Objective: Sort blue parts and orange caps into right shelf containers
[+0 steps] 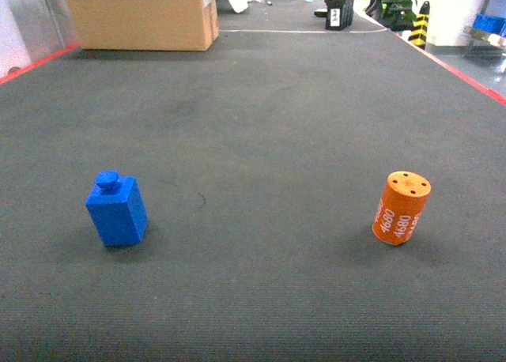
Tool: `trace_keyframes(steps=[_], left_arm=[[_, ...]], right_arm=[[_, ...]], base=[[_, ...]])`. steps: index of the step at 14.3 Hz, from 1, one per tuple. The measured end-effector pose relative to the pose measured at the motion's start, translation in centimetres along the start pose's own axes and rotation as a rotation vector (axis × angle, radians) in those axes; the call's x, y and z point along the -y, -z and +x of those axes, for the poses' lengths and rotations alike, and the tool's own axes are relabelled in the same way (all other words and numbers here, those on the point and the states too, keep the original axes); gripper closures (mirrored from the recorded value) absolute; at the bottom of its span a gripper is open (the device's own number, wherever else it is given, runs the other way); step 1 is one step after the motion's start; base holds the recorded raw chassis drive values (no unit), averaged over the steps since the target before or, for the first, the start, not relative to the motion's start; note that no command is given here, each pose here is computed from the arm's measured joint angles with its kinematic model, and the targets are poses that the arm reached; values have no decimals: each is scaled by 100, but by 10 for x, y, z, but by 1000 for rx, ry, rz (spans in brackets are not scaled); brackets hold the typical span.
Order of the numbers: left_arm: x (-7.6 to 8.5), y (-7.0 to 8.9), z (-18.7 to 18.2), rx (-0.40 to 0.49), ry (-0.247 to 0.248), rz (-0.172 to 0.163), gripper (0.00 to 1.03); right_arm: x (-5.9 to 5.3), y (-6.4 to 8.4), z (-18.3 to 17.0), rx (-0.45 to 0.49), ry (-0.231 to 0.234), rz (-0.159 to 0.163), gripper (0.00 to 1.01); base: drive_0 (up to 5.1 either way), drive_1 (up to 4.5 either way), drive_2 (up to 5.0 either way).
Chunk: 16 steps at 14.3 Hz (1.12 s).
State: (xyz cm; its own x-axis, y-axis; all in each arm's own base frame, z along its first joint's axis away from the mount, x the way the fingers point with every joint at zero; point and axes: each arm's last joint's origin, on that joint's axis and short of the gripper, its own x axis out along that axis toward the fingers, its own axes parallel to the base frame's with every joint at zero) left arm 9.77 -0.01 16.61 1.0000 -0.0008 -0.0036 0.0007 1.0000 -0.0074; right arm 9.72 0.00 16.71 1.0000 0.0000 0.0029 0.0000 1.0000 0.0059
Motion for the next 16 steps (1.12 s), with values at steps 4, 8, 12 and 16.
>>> trace_keyframes(steps=[4,8,12,16], left_arm=[[0,0,0,0,0,0,5],[0,0,0,0,0,0,5],[0,0,0,0,0,0,5],[0,0,0,0,0,0,5]], right_arm=[[0,0,0,0,0,0,3],[0,0,0,0,0,0,3],[0,0,0,0,0,0,3],[0,0,0,0,0,0,3]], base=[[0,0,0],[0,0,0],[0,0,0],[0,0,0]])
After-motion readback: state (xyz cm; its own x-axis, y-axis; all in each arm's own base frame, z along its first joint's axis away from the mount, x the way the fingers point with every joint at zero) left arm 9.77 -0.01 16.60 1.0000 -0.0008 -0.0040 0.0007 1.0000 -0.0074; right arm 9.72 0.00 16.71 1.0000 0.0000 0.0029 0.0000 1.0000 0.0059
